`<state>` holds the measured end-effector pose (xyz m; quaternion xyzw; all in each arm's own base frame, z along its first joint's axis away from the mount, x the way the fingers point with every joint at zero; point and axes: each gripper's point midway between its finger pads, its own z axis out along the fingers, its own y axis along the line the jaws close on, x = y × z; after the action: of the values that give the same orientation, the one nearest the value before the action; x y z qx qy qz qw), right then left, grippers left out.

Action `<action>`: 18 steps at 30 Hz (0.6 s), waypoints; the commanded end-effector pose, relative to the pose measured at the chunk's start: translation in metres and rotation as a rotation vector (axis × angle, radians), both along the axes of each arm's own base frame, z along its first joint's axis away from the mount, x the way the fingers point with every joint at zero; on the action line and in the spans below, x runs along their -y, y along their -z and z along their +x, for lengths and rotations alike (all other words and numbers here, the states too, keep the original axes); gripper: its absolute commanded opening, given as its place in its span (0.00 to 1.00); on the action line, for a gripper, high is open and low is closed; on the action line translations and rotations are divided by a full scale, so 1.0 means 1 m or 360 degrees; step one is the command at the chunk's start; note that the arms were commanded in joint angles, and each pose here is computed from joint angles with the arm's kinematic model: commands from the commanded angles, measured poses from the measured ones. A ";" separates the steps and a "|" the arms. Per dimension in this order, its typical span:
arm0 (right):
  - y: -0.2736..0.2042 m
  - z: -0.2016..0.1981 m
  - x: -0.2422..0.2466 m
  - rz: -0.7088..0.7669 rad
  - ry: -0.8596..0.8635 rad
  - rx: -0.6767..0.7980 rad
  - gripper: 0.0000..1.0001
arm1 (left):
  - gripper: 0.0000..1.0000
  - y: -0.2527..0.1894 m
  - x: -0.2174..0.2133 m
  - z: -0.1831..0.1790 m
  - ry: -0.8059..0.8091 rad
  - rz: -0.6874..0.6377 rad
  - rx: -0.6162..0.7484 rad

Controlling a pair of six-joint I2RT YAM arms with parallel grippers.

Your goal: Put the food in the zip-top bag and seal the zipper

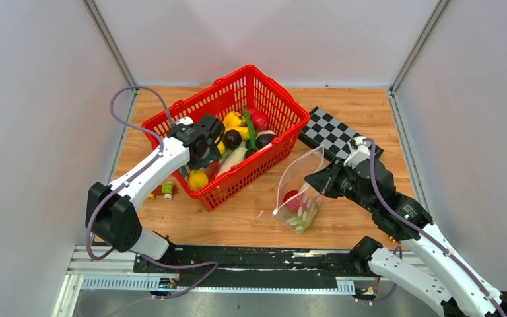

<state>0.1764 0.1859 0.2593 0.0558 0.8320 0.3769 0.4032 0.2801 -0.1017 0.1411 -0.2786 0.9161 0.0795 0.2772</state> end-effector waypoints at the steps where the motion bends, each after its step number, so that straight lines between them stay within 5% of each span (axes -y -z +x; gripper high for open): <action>1: -0.014 0.001 -0.001 0.0045 -0.0010 0.0075 0.03 | 1.00 -0.001 -0.002 -0.033 0.0129 0.0017 -0.0267; 11: -0.011 0.002 -0.001 0.0047 -0.0003 0.0071 0.03 | 1.00 0.007 0.008 -0.055 0.0330 -0.0168 -0.0229; 18: -0.011 0.000 0.002 0.0044 0.0008 0.0076 0.03 | 1.00 0.005 -0.002 -0.050 0.0565 -0.0015 -0.0216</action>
<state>0.1751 0.1847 0.2589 0.0559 0.8306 0.3782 0.4048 0.2519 -0.1113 0.1437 -0.2035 0.9435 0.0093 0.2613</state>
